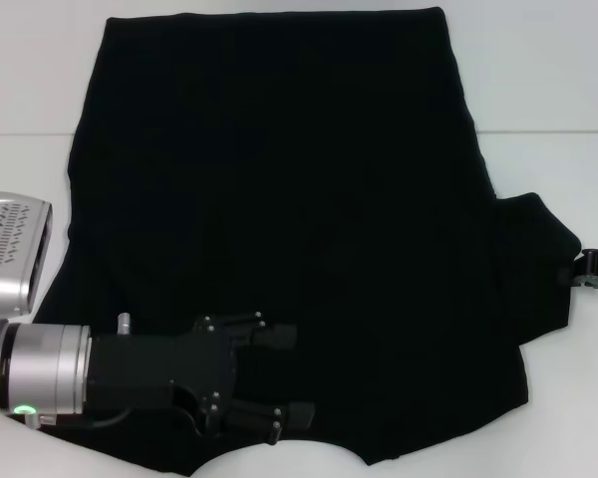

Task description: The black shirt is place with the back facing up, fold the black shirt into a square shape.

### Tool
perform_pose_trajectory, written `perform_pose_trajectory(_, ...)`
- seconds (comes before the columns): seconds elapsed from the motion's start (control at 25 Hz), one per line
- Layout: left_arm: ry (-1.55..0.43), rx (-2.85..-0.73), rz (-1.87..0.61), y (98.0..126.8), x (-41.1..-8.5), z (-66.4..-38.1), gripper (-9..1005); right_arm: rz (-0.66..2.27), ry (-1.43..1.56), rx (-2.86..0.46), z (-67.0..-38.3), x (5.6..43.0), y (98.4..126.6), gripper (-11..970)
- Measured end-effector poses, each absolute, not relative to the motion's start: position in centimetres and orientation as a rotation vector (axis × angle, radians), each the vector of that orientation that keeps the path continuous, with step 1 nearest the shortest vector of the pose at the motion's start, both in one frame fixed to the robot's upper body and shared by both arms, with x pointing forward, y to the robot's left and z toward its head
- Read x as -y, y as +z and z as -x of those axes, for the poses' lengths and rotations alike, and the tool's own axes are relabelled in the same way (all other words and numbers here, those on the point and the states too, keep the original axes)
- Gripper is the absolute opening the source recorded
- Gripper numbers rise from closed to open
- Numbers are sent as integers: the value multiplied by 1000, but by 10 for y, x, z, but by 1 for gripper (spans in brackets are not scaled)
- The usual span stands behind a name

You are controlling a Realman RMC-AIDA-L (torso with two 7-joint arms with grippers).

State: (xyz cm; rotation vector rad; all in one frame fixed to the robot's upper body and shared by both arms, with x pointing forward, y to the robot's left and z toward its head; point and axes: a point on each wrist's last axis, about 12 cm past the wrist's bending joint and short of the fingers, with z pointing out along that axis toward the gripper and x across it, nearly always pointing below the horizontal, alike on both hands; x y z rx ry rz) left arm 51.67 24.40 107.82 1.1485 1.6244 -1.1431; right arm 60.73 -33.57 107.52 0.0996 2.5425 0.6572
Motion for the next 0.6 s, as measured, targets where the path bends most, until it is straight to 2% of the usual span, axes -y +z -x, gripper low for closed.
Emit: perform_pose_trajectory(0.6,-1170,-1646,-1118,1075,-244,-512,932,-191,718,-2451,-579,370,1070,2)
